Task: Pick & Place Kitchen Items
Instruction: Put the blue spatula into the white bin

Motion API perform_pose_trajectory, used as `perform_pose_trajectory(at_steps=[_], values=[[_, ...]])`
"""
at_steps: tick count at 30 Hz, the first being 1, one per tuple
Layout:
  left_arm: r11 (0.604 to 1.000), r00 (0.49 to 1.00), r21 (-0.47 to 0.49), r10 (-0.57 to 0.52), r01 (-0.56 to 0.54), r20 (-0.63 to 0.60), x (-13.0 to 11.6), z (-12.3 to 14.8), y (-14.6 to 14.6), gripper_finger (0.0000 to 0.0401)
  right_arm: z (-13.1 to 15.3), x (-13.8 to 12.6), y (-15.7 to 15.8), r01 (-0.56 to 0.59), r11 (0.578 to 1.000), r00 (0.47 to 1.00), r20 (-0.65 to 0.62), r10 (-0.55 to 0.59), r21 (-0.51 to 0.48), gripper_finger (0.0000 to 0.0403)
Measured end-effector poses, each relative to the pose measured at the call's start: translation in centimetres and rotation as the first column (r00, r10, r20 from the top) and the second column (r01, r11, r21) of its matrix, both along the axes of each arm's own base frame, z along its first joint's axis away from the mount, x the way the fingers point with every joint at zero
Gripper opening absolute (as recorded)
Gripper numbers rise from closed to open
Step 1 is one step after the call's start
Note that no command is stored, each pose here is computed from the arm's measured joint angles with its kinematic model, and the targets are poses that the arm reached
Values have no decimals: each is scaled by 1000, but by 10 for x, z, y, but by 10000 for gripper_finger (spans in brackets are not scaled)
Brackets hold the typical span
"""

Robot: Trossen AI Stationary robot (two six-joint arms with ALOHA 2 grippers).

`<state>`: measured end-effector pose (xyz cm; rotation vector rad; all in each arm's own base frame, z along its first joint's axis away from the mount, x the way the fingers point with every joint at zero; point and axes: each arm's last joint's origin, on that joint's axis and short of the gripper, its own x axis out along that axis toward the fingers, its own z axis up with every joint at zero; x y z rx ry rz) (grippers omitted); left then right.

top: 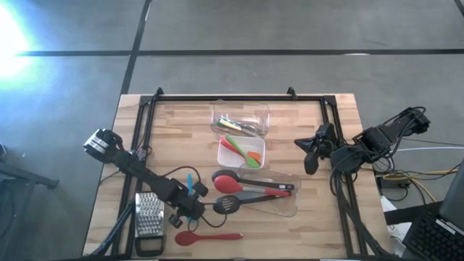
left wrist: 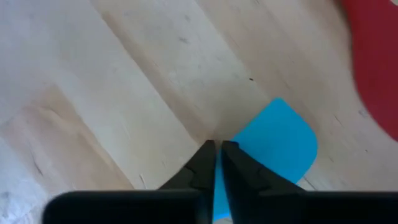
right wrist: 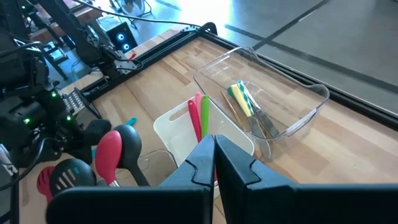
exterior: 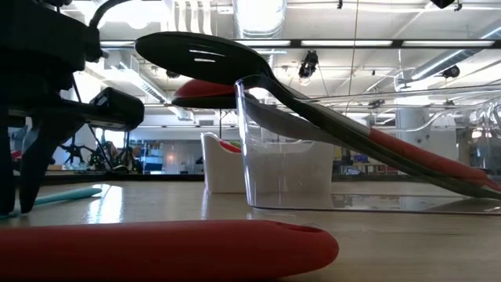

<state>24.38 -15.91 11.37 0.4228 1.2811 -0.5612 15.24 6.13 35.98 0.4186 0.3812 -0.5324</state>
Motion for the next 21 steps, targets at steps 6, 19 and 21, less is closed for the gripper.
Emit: perform_pose_trajectory(at_steps=[6,19,21], values=[[994,994,-26,111,-110,2,1,10,0,126,0,0,0,0,1000,1000,0,0,0,8],[983,980,-70,161,-171,-120,5,63,-12,261,0,0,0,-4,1000,1000,-5,4,-7,8],[984,984,-89,145,-154,-101,8,66,-17,260,0,0,0,-5,1000,1000,-7,5,-10,8]])
